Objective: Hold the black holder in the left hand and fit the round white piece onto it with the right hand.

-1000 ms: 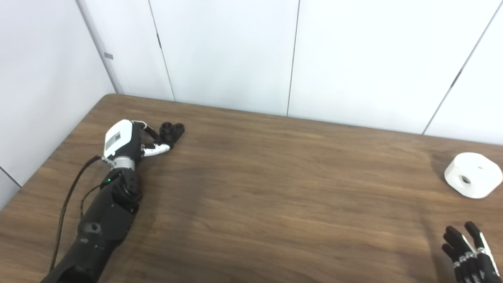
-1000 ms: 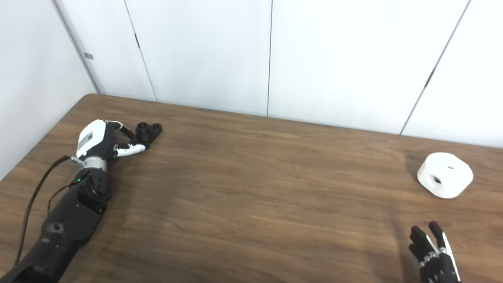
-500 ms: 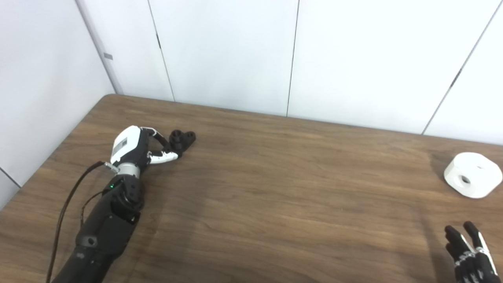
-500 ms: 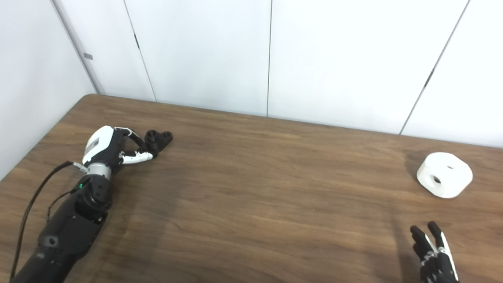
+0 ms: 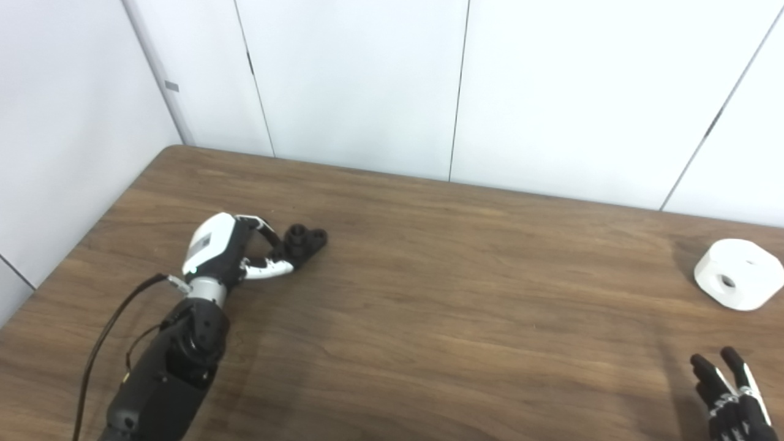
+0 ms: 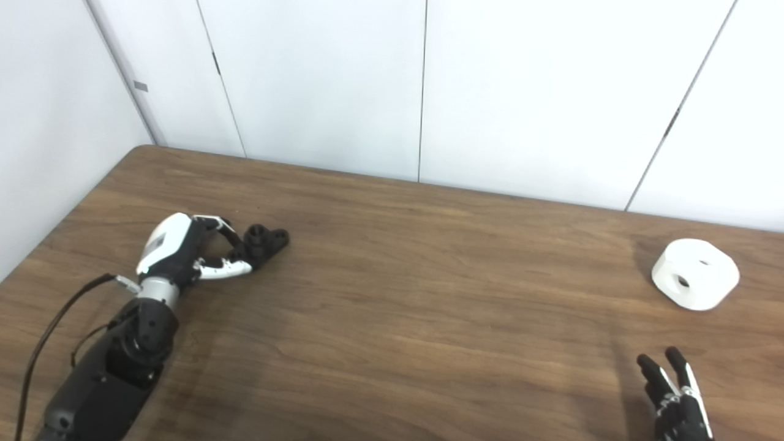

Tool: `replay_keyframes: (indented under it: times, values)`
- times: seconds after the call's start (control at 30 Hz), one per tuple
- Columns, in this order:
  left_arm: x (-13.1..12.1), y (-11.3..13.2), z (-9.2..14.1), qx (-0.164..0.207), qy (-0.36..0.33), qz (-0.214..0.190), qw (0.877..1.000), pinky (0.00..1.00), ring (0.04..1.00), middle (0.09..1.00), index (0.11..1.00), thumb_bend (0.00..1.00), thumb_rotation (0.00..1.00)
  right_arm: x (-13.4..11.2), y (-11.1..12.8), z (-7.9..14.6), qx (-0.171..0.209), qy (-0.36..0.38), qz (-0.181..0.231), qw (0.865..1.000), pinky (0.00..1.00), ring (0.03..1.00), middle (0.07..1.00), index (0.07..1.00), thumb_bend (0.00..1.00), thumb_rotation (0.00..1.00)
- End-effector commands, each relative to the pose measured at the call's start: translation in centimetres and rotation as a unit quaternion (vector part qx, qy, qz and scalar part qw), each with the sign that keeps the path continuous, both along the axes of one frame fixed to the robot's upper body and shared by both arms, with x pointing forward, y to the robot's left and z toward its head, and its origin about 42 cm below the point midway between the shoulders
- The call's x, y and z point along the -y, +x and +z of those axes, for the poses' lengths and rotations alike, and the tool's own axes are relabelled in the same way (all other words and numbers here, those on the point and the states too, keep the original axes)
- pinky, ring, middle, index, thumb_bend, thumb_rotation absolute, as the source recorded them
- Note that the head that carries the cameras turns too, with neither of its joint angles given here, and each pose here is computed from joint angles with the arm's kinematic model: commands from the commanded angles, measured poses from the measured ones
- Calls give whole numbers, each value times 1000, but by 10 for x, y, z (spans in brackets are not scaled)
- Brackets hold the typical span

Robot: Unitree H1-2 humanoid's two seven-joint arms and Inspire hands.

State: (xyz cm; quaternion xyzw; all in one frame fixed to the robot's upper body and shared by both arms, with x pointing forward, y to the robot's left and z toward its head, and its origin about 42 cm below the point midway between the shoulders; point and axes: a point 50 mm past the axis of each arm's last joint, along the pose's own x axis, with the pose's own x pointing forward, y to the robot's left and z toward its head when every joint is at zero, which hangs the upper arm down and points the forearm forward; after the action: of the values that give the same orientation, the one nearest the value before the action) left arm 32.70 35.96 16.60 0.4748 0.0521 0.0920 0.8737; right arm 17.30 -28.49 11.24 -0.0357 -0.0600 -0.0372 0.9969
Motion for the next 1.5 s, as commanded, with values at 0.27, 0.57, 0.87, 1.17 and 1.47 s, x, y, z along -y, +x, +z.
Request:
replay_keyframes:
  times: [0.27, 0.57, 0.87, 1.17, 1.47]
  values:
    - [40, -15, 18, 56, 33, -85, 994, 807, 869, 789, 489, 516, 45, -13, -6, -12, -27, 10, -16, 999, 955, 922, 873, 968, 641, 1000]
    - [69, -37, 11, 56, 59, -149, 985, 919, 888, 800, 489, 516, 45, -14, -6, -9, -25, 8, -15, 1000, 964, 925, 876, 979, 613, 1000]
    - [90, -60, 3, 43, 55, -197, 978, 924, 886, 799, 488, 517, 45, -15, -8, -5, -21, -6, -13, 1000, 996, 939, 892, 986, 539, 1000]
    - [111, -82, -4, 23, 44, -263, 963, 914, 869, 788, 488, 517, 43, -19, -12, 0, -24, -10, -18, 999, 987, 931, 883, 972, 538, 1000]
    - [143, -97, -14, 19, 26, -310, 950, 905, 862, 776, 487, 517, 43, -22, -16, 4, -25, -13, -18, 999, 931, 912, 876, 968, 535, 1000]
